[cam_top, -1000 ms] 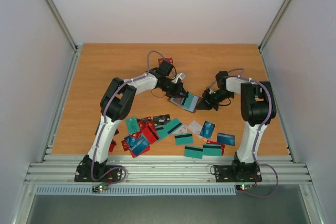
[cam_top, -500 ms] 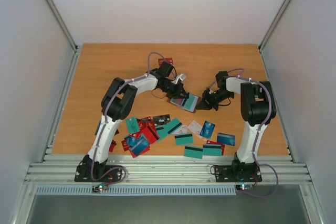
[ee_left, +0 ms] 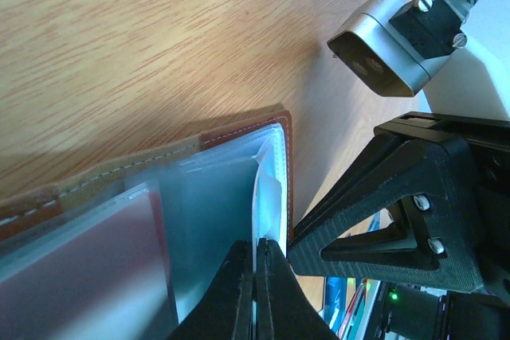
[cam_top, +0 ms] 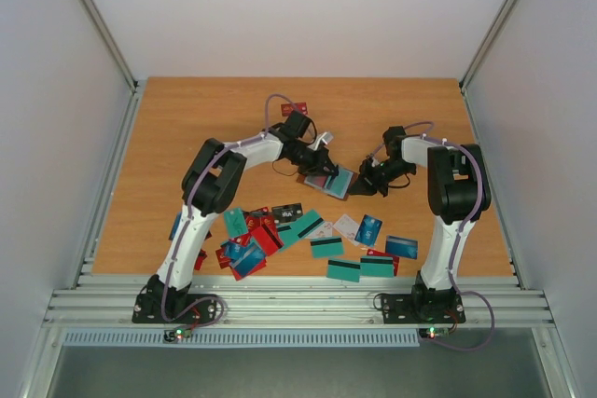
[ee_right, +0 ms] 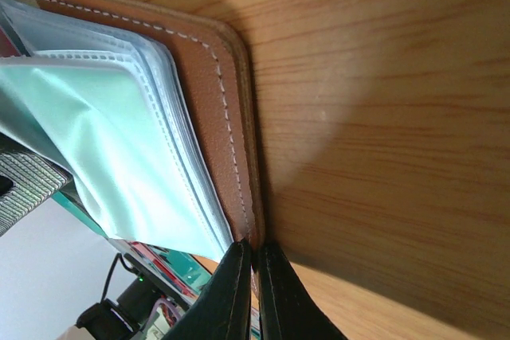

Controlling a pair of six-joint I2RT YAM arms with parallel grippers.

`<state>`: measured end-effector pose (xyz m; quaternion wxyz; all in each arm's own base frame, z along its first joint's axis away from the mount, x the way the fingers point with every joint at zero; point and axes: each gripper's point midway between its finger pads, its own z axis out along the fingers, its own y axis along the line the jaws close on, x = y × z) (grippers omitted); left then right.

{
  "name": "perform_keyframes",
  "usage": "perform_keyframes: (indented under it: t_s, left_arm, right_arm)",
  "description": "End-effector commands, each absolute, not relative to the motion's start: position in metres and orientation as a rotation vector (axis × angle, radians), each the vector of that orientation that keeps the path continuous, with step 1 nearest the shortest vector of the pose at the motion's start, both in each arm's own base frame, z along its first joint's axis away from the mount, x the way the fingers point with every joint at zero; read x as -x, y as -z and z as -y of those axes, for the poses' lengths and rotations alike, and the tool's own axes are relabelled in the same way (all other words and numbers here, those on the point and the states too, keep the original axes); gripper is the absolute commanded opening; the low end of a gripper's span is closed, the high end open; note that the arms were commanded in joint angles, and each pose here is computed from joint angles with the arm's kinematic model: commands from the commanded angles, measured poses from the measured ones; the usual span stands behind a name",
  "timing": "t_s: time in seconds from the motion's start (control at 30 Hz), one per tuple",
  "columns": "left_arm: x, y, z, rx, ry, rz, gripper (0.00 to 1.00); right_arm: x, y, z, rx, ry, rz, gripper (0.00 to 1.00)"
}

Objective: Put the credit cards into the card holder

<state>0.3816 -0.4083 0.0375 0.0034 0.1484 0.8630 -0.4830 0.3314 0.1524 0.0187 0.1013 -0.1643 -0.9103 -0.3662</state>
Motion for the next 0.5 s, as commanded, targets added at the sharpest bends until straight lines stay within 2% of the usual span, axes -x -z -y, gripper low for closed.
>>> perform_keyframes:
  t_s: [0.0, 0.2, 0.47]
  left_arm:
    - [-0.366, -0.006, 0.420, -0.470, 1.500, -2.755, 0.01]
    - [-0.366, -0.003, 0.421, -0.459, 1.512, -2.758, 0.01]
    - [-0.364, -0.020, 0.415, -0.490, 1.462, -2.758, 0.14]
  right_arm:
    - [-0.338, -0.010, -0.158, 0.457, 1.101, 2.699, 0.05]
    - [-0.338, -0.010, -0.158, 0.459, 1.099, 2.697, 0.05]
    - [-0.336, -0.011, -0.157, 0.451, 1.089, 2.703, 0.05]
